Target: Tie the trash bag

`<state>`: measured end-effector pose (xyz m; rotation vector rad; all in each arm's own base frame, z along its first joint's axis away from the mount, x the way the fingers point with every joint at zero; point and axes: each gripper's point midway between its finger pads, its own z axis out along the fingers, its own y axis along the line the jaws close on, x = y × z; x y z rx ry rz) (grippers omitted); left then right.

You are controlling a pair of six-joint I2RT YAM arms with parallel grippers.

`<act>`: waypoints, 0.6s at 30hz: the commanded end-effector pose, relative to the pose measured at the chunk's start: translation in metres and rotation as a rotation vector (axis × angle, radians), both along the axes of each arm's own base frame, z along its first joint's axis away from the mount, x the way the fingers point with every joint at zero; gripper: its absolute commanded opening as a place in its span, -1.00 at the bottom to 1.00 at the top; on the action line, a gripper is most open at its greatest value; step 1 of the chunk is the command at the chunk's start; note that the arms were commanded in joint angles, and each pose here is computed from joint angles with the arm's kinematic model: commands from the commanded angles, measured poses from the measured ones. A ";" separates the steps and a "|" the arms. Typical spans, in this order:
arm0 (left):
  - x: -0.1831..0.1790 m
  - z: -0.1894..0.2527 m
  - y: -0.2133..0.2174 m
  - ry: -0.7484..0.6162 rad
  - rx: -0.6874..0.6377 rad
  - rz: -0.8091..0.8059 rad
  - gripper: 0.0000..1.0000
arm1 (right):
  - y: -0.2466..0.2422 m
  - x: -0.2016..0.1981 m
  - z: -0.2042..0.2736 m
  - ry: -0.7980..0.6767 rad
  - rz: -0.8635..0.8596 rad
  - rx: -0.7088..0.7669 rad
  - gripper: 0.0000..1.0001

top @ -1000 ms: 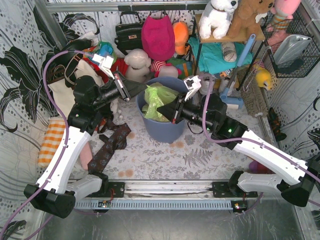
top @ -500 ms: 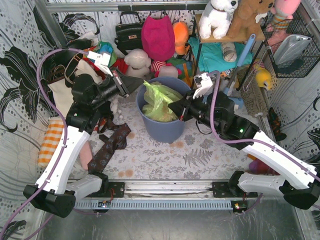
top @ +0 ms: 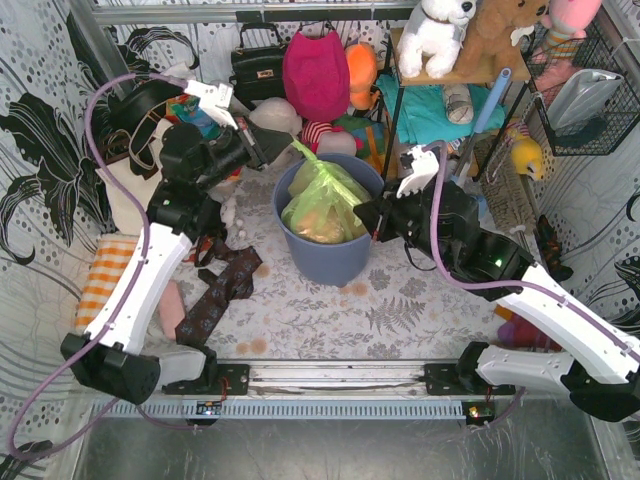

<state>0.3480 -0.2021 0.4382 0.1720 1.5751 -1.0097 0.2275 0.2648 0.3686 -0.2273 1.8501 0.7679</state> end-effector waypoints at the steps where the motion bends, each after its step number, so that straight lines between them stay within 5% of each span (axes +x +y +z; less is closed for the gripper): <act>1: 0.033 0.021 0.008 -0.121 -0.012 0.091 -1.00 | 0.011 -0.031 0.009 -0.021 0.193 0.027 -1.00; 8: 0.049 0.024 -0.021 -0.195 -0.065 -0.063 -1.00 | 0.050 -0.075 -0.008 0.082 0.510 0.072 -1.00; 18: 0.059 0.025 -0.060 -0.317 -0.127 -0.291 -1.00 | 0.076 -0.086 -0.035 0.167 0.623 0.134 -1.00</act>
